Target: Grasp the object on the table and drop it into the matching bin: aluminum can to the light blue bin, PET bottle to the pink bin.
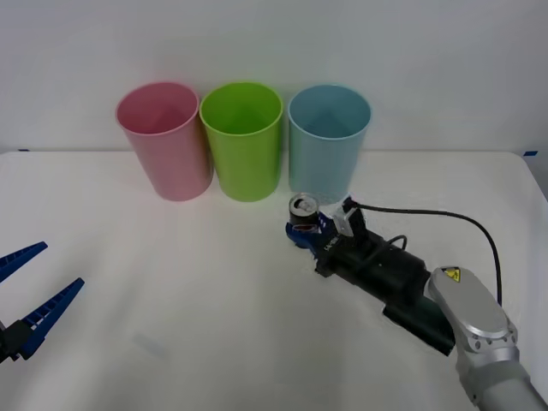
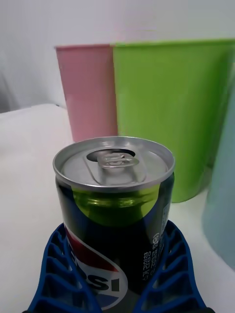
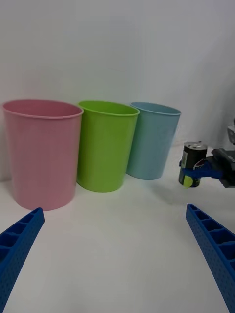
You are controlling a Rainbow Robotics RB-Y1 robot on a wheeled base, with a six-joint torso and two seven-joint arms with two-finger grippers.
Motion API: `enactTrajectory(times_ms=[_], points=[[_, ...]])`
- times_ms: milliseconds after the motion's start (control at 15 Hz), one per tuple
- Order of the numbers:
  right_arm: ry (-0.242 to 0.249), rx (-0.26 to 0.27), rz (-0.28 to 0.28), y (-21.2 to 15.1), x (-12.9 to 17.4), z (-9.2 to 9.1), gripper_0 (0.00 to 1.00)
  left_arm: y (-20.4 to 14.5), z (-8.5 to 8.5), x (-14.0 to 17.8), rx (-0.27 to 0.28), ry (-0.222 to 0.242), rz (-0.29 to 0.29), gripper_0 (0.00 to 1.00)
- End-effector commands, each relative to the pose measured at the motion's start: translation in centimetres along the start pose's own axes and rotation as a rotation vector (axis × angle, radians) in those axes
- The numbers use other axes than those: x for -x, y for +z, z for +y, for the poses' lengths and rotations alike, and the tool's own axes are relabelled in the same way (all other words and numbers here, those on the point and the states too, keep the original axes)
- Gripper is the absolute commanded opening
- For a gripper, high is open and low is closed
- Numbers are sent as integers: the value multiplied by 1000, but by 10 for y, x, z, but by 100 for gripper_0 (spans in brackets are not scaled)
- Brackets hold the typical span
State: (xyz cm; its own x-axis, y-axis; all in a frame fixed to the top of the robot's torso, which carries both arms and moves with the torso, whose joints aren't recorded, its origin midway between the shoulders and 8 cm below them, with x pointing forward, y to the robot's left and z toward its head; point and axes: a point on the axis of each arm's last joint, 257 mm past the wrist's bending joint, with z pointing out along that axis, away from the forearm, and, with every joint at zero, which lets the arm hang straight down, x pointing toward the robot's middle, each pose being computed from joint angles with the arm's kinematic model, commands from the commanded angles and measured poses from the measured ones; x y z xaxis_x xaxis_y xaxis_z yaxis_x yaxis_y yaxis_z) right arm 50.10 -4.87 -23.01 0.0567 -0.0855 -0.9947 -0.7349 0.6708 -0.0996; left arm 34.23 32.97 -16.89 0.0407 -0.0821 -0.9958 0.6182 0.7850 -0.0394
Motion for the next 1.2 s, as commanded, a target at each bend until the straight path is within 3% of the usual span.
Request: enactTrajectory(times_ms=[67,267,667,867,1200], points=[[43,-19,-45,-21,27,-4,0,0,0,0,0,0,0,100],[82,-46,-109,-41,68,-11,0,0,0,0,0,0,0,100],[109,-109,-232,-70,143,-28,0,0,0,0,0,0,0,100],[123,-122,-268,-78,166,-39,0,0,0,0,0,0,0,100],[130,-166,-285,-73,188,-74,0,0,0,0,0,0,0,100]])
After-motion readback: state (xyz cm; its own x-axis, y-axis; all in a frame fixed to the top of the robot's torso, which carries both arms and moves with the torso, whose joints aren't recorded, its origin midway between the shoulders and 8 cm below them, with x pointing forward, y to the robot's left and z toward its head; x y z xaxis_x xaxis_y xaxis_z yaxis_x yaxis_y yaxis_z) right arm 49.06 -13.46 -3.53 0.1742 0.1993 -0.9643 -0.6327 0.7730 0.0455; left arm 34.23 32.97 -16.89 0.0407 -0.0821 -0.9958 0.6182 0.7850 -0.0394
